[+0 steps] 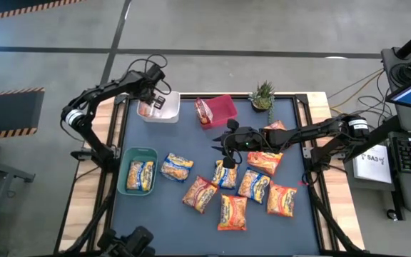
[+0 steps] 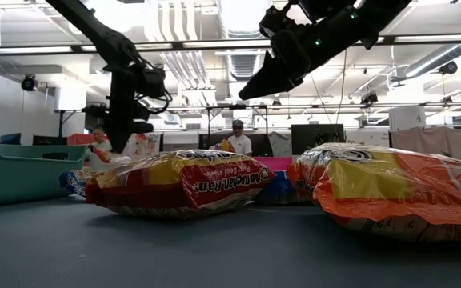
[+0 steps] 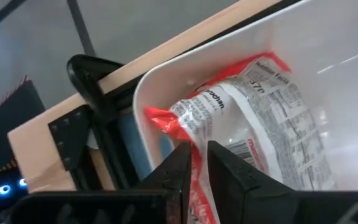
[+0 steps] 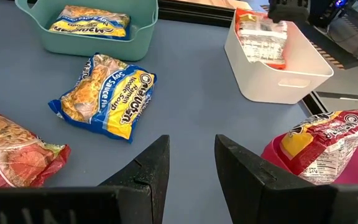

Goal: Sort Maruchan noodles
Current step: Put the orange noodle pack into the white bin

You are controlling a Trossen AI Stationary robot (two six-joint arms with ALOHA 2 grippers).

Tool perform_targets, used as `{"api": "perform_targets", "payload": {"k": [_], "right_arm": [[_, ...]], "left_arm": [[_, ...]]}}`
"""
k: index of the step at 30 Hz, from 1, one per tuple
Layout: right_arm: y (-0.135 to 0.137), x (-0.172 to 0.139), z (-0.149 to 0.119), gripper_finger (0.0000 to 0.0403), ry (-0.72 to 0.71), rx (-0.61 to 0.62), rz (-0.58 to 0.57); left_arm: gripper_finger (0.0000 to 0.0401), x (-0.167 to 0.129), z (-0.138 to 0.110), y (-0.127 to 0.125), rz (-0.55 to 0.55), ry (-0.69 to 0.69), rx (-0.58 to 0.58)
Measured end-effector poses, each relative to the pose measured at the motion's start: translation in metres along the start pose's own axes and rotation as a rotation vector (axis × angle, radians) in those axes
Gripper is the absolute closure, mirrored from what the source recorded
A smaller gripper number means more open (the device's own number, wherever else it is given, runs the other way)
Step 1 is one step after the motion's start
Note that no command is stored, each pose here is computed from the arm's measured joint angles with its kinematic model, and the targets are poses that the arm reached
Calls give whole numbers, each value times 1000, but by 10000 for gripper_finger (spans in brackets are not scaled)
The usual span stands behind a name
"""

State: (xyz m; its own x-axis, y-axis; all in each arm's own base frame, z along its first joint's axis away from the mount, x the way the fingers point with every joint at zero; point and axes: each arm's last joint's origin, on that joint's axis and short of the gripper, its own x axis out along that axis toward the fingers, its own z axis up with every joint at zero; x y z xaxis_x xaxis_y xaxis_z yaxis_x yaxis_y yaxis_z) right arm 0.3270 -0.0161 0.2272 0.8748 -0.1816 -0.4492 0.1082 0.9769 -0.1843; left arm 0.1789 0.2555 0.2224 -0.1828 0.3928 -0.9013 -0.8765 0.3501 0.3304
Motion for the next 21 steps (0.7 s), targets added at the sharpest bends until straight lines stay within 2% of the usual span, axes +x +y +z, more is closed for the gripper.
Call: {"api": "perform_targets", "payload": {"k": [6, 12, 16, 17, 21], "right_arm": [[0, 0, 0, 287, -1, -3, 0], [0, 0, 0, 287, 0, -2, -2], [0, 0, 0, 287, 0, -2, -2], [0, 0, 0, 287, 0, -2, -2], [-1, 0, 0, 287, 0, -7, -2]], "left_arm": [[366, -4, -2, -3, -55, 3, 20], [366, -7, -5, -4, -35, 23, 38], [366, -10, -6, -4, -55, 20, 4], [366, -11, -6, -5, -91, 21, -7], [366, -16, -2, -18, -352, -6, 0]]}}
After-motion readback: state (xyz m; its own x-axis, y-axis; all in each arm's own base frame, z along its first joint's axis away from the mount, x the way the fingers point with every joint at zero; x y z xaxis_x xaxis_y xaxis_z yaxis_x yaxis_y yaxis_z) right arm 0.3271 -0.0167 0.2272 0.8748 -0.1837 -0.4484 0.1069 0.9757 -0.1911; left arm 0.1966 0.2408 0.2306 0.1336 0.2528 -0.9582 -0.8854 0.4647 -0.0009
